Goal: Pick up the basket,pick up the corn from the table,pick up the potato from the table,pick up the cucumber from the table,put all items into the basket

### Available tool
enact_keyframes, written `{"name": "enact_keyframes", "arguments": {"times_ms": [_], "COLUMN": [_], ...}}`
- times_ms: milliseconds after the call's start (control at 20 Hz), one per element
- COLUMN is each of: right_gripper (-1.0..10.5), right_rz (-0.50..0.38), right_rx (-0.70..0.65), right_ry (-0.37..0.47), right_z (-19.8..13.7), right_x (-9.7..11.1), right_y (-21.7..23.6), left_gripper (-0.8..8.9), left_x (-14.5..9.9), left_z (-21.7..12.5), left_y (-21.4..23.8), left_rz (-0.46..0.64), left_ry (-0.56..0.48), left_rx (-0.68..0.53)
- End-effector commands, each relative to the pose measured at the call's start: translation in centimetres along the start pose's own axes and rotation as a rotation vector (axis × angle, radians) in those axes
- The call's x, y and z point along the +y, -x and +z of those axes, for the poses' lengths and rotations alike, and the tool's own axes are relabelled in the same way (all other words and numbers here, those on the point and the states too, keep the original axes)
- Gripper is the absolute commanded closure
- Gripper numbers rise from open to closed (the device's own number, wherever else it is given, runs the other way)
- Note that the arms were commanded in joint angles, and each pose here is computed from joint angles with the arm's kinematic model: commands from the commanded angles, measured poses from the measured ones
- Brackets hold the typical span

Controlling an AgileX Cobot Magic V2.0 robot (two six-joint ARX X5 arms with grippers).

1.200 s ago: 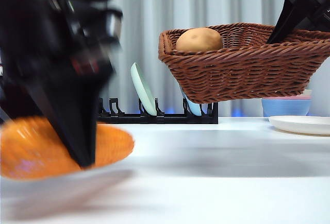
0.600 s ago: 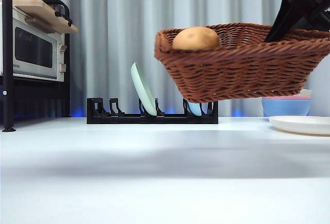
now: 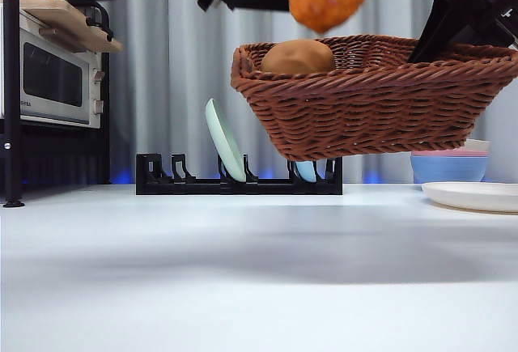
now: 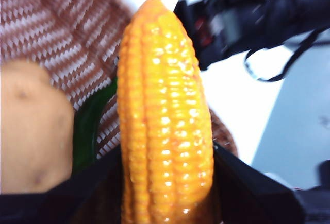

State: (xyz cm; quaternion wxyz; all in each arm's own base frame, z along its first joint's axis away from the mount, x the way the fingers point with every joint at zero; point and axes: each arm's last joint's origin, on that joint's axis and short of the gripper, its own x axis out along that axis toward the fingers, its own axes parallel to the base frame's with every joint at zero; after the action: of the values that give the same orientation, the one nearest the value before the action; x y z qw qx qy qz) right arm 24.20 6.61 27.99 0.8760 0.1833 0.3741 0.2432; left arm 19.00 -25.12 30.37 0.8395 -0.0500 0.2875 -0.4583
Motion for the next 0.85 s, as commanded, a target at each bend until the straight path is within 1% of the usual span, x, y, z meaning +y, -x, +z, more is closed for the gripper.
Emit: {"name": "enact_keyframes", "arguments": {"times_ms": [50,100,150,250,300,450,550,700,850], "right_gripper": [9.6,9.6,9.6,9.6,9.6,9.6,9.6,9.6,9.6], "right_rz": [0.017,0.02,0.023,0.028,0.031,0.041,0.041,0.043,0.038], "right_rx": [-0.016,-0.014,-0.012,-0.008,-0.006,0.002,0.002,0.004,0.003], "right_ry": [-0.004,-0.002,0.001,0.004,0.007,0.008,0.003,-0.004,-0.004], "right_z": [0.2,0.2,0.1,0.1,0.0,-0.1,-0.1,-0.1,-0.1], "right_x": [0.3,0.4,0.5,0.6,0.7,1.0,1.0,1.0,1.0], "right_y": [0.0,0.0,-0.1,-0.1,-0.2,-0.3,-0.3,-0.3,-0.4], "left_gripper": [8.12,7.97,7.15,4.55,3.78,3.66,2.74,2.75,2.75], "left_x": [-0.2,-0.4,-0.5,-0.4,-0.4,-0.4,-0.3,-0.4,-1.3], "left_z": [-0.6,-0.8,-0.8,-0.9,-1.0,-1.2,-1.4,-1.4,0.0], "left_y": [-0.8,-1.0,-1.1,-1.2,-1.2,-1.1,-1.1,-0.8,1.5], "left_rz": [0.058,0.071,0.067,0.064,0.066,0.072,0.074,0.076,0.063], "left_ry": [-0.013,-0.019,-0.042,-0.051,-0.051,-0.069,-0.098,-0.097,-0.103], "left_rx": [0.004,0.006,0.011,0.021,0.025,0.051,0.076,0.078,0.047]}}
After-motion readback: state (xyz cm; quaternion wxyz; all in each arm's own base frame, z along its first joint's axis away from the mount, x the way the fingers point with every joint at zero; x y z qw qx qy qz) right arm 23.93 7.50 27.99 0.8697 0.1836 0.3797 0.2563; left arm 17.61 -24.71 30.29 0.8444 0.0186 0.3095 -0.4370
